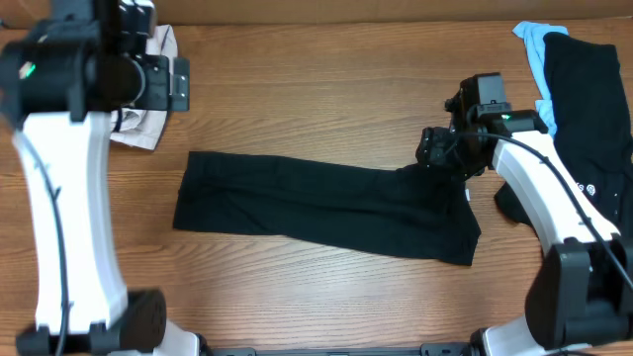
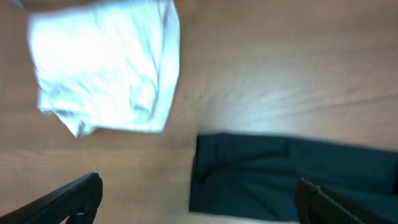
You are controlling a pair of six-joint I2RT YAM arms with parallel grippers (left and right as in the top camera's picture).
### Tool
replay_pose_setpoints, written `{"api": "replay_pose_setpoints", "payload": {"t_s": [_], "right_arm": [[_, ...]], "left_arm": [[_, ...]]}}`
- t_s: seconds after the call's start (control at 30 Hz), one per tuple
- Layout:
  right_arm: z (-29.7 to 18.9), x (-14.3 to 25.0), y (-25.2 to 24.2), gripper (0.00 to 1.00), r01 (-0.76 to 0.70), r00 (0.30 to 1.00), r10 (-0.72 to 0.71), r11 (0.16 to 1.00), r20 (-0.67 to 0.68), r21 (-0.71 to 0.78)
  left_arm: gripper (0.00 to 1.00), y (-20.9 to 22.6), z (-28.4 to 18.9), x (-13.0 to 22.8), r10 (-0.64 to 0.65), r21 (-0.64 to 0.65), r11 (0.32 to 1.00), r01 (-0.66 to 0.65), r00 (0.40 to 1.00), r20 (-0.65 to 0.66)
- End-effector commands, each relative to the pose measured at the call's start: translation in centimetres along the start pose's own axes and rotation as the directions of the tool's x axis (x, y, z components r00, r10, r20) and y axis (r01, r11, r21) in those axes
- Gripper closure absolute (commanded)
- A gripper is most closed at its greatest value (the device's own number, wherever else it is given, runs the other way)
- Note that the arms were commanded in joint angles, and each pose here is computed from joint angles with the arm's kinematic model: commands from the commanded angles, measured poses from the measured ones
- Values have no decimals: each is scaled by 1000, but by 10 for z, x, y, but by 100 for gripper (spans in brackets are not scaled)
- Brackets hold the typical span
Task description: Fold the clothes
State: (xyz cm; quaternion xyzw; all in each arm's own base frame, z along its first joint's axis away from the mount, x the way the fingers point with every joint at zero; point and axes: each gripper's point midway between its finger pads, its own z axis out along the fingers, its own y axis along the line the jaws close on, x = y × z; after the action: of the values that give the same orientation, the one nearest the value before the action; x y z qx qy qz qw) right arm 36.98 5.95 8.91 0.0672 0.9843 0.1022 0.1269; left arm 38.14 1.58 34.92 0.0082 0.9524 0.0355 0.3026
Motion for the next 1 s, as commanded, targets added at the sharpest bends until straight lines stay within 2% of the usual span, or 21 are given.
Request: {"api": "replay_pose_setpoints", "payload": {"t_s": [0.0,0.13,0.3,0.43,0.57,0.67,0.77,0.9,0.97], "right_arm": [[25,4,-2,29,70,996,-69,998,-60,7],[32,2,-1,34,75,995,-75,997,-59,-1],[33,1,5,57,95,994,-96,995,-53,-36],[34,5,9,67,101,992,-105,993,-66,-63],[34,6,9,66,140,987,-145,988,-65,-65],[36,4,9,47,189,980,-193,979,-55,-69],[40,3,8,38,204,976,-208,976,-59,-70],[49,12,12,38,215,970,-226,970,-95,-114],[51,15,13,47,209,969,-223,970,-109,-122]], "left_arm": [[0,-3,-13,-7,-8,23,1000,6,998,57],[0,-3,-13,-5,-7,23,1000,6,999,51],[0,-3,-6,-3,-6,24,1000,5,1000,25],[0,-3,-3,-3,-5,24,1000,5,1000,20],[0,-3,0,-2,3,22,1000,-3,1000,13],[0,-3,2,-2,3,22,1000,-3,1000,4],[0,-3,5,-2,3,23,1000,-3,1000,-1],[0,-4,10,-1,4,25,1000,-4,1000,-15],[0,-4,11,-1,4,27,1000,-4,1000,-19]]}}
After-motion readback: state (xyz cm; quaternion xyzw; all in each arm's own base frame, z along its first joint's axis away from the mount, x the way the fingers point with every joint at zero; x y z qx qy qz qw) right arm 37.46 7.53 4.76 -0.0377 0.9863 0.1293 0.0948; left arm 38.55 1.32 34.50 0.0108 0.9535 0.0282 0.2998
